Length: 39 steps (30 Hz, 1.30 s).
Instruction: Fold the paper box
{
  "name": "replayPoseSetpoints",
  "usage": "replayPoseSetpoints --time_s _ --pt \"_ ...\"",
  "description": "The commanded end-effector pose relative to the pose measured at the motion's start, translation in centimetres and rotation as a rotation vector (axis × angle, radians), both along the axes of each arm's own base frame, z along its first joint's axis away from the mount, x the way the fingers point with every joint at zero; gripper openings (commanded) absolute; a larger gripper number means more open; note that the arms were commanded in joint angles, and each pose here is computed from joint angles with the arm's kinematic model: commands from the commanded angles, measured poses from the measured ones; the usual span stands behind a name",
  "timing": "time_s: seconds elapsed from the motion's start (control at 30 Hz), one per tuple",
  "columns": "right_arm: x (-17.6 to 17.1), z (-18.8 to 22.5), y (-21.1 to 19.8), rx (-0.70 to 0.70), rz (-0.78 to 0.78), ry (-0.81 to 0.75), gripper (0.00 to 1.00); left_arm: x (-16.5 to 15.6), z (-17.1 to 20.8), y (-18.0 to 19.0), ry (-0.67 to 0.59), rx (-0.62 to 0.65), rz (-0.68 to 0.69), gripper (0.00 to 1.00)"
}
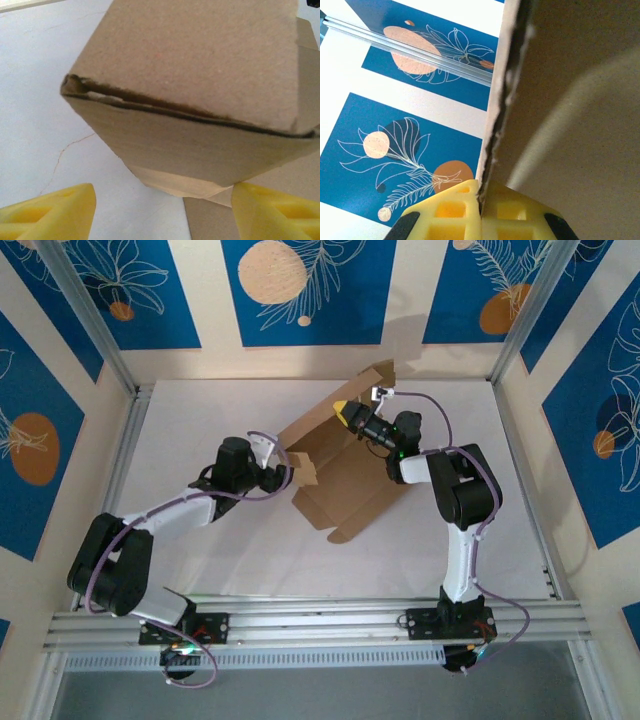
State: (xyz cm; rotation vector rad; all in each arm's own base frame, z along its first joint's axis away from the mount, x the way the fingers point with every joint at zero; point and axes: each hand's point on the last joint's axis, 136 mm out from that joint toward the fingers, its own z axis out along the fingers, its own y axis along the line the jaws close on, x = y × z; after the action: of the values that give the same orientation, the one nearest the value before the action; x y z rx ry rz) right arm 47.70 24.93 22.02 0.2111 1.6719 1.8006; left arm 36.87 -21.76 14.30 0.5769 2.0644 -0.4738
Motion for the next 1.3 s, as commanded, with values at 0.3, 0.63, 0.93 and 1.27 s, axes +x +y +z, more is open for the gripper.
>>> replayPoseSetpoints --time_s 0.3,0.63,0.93,1.27 --pt "0.8 -0.8 -0.3 -0.01 0.007 0.085 0.0 -1.1 4.2 1.9 -0.057 0.019 0.041 0.78" --pt "0.5 -0.9 0.9 -0.053 0.005 0.053 0.0 -3.5 2.9 3.2 -0.018 -0.002 0.062 0.73" --pt "1.1 -1.9 0.9 -0.037 -0.004 0.063 0.0 -4.0 -0.4 2.1 0.03 0.053 0.003 0.74" --pt "1.1 -1.7 1.0 -0.024 0.0 0.054 0.0 -2.3 -1.7 0.2 -0.019 0.014 -0.015 0.75"
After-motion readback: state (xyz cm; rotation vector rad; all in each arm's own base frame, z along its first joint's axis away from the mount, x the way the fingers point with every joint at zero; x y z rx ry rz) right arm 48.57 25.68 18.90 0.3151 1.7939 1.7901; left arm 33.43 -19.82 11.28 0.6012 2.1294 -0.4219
